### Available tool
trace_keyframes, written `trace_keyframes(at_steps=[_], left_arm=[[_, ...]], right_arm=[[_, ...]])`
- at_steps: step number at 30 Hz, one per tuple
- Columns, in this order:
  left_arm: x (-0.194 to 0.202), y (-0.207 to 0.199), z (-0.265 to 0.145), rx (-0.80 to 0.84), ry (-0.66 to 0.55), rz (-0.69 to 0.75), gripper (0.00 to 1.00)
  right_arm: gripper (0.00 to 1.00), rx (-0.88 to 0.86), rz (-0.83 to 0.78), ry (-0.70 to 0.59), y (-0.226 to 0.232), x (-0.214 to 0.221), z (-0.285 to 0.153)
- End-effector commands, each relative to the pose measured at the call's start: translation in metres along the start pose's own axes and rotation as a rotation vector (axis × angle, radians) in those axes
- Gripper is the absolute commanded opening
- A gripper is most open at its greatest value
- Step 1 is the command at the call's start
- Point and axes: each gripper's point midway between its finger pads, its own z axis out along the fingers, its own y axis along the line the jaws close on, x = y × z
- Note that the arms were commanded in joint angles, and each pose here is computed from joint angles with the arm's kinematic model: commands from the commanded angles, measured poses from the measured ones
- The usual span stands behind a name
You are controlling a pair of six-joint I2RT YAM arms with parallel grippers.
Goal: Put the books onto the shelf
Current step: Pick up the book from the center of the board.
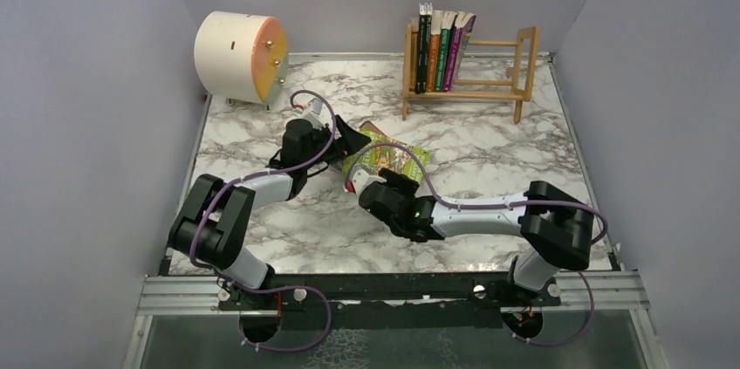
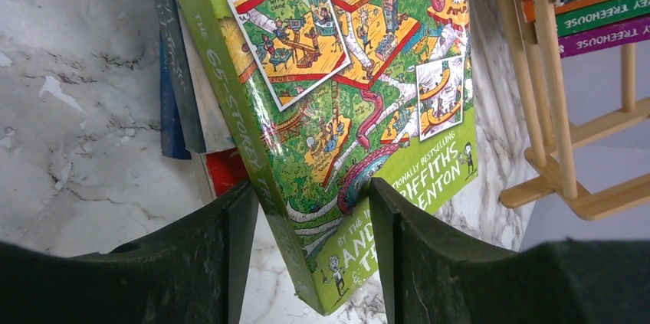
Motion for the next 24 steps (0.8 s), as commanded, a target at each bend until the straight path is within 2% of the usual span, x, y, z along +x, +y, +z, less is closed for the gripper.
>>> trace_keyframes(at_steps=[1, 16, 24], left_arm=[[-0.004, -0.021, 0.005, 0.08, 0.009, 0.018, 0.74], [0.002, -0.019, 0.013, 0.084, 0.028, 0.013, 0.74], [0.003, -0.018, 0.013, 0.084, 0.029, 0.013, 0.74]], right_arm=[[0.53, 0.095, -0.022, -0.011, -0.008, 0.002, 0.006], [0.52, 0.203, -0.085, -0.051, -0.011, 0.001, 0.019], [0.41, 0.271, -0.142, -0.048, -0.014, 0.002, 0.025]])
